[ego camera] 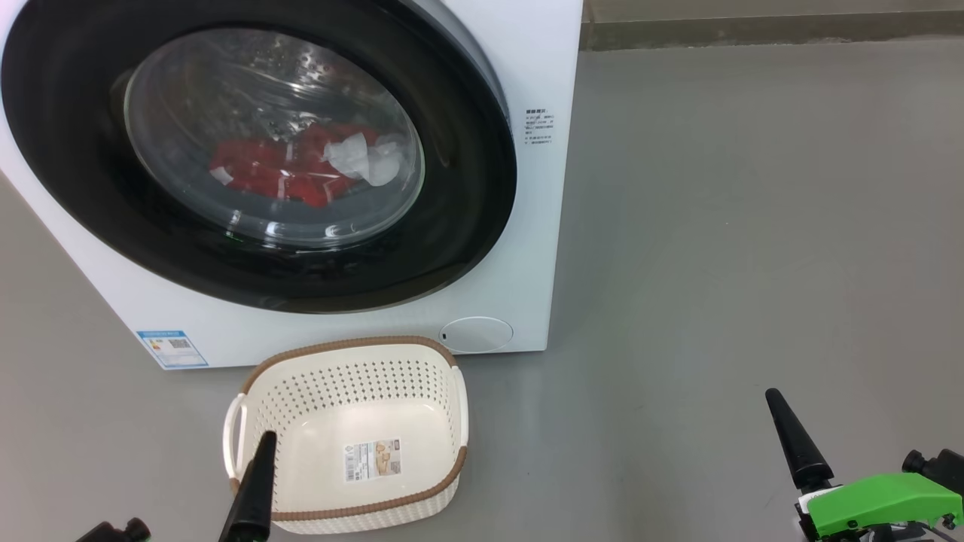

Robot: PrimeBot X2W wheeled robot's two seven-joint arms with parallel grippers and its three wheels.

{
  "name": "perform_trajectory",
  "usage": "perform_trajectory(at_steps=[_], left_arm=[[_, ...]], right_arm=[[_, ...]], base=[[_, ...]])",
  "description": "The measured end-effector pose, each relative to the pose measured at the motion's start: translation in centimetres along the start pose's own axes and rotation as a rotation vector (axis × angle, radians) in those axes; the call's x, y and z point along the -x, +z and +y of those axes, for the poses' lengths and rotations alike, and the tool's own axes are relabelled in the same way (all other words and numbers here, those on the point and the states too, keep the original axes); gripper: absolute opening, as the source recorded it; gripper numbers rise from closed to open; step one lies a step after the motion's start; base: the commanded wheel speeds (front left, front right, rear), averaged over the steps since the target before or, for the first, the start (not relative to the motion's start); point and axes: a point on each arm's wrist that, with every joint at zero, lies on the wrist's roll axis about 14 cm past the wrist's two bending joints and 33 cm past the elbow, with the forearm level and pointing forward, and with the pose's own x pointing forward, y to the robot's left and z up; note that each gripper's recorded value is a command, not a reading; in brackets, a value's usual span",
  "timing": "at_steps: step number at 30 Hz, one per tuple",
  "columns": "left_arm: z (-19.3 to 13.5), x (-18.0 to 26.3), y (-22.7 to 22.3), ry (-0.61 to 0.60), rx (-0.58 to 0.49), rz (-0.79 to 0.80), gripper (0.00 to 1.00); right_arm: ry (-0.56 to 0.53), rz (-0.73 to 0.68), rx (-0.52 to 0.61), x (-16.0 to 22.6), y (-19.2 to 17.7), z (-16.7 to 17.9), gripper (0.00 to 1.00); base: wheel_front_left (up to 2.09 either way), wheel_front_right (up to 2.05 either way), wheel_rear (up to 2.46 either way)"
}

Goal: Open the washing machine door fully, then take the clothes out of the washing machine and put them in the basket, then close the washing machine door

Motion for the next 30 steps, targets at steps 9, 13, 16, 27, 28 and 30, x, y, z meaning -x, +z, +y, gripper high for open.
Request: perform_trajectory(at_steps=[9, 13, 16, 27, 28, 30], left_arm=[[-0.13, 0.06, -0.53, 0.009, -0.139, 0.011, 1.0], [-0.08, 0.07, -0.7, 0.017, -0.212, 0.01, 1.0], [-0.04, 0.09, -0.85, 0.023, -0.266, 0.014, 1.0], [-0.32, 0.14, -0.83, 0.024, -0.424, 0.002, 1.0], [-0.36, 0.14, -0.78, 0.024, -0.438, -0.001, 1.0], [-0.45, 0.17, -0.75, 0.022, -0.468, -0.005, 1.0]], right_arm=[[0.006, 0.003, 0.115, 0.01, -0.08, 0.09, 1.0], [0.009, 0.005, 0.169, -0.02, -0.16, 0.13, 1.0], [0.015, 0.001, 0.2, -0.03, -0.11, 0.28, 1.0], [0.024, 0.003, 0.331, 0.19, -0.11, 0.23, 1.0], [0.027, 0.002, 0.34, 0.19, -0.11, 0.3, 1.0], [0.034, 0.0, 0.358, 0.2, -0.18, 0.45, 1.0]], base=[[0.0, 0.0, 0.0], [0.0, 0.0, 0.0], [0.0, 0.0, 0.0], [0.0, 0.0, 0.0], [0.0, 0.0, 0.0], [0.0, 0.0, 0.0]])
